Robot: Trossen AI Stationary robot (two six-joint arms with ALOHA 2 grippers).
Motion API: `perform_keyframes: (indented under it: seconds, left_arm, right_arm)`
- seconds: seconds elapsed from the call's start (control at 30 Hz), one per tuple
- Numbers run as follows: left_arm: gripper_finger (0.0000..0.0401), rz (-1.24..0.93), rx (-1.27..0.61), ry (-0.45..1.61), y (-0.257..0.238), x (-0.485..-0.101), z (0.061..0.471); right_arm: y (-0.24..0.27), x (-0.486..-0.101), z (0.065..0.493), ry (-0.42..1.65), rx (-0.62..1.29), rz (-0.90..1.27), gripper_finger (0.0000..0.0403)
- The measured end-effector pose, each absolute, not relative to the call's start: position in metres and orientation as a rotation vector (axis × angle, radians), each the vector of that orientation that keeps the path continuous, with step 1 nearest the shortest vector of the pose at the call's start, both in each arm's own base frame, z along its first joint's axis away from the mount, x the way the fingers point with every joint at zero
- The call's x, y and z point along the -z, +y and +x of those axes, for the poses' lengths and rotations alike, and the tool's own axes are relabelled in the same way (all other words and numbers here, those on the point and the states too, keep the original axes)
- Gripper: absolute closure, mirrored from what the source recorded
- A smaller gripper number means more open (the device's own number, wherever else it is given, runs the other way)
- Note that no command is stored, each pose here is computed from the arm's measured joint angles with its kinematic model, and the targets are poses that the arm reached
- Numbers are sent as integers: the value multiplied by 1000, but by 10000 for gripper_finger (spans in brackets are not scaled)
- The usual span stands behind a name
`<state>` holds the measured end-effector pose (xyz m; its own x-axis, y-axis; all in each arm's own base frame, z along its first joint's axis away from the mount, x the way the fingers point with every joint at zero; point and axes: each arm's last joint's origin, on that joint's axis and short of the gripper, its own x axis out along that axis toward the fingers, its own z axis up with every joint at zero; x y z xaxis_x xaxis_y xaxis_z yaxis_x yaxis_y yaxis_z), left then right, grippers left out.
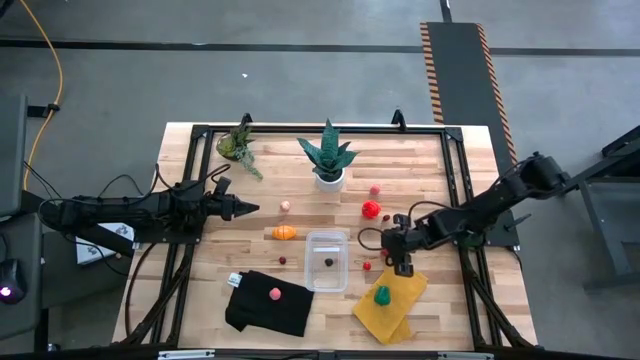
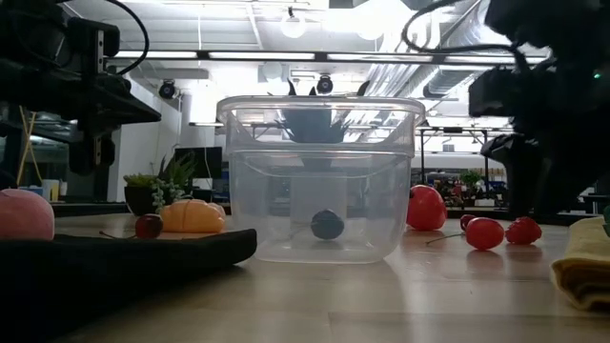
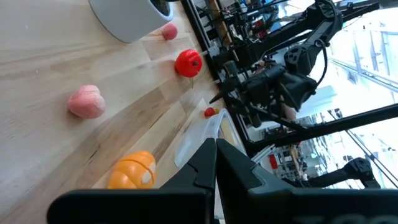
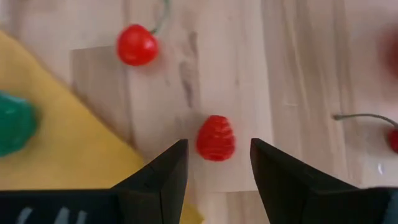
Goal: Pick and placing Produce into tupperware
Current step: Put the raspberry into the transparent container
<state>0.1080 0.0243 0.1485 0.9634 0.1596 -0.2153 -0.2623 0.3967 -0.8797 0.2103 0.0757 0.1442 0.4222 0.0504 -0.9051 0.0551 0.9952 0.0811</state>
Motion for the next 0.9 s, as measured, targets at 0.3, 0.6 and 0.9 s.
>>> perform_keyframes:
  seconds: [0.3, 0.6, 0.9]
  left_arm:
    - [400, -1134, -260, 107, 24, -148, 108]
    - [400, -1133, -258, 106, 24, -149, 108]
    - [400, -1131, -258, 106, 24, -149, 108]
  right_arm:
    - [70, -142, 216, 1138, -25, 134, 237]
    - [70, -142, 216, 1137, -25, 137, 237]
    - [71, -136, 219, 1158, -53, 151, 237]
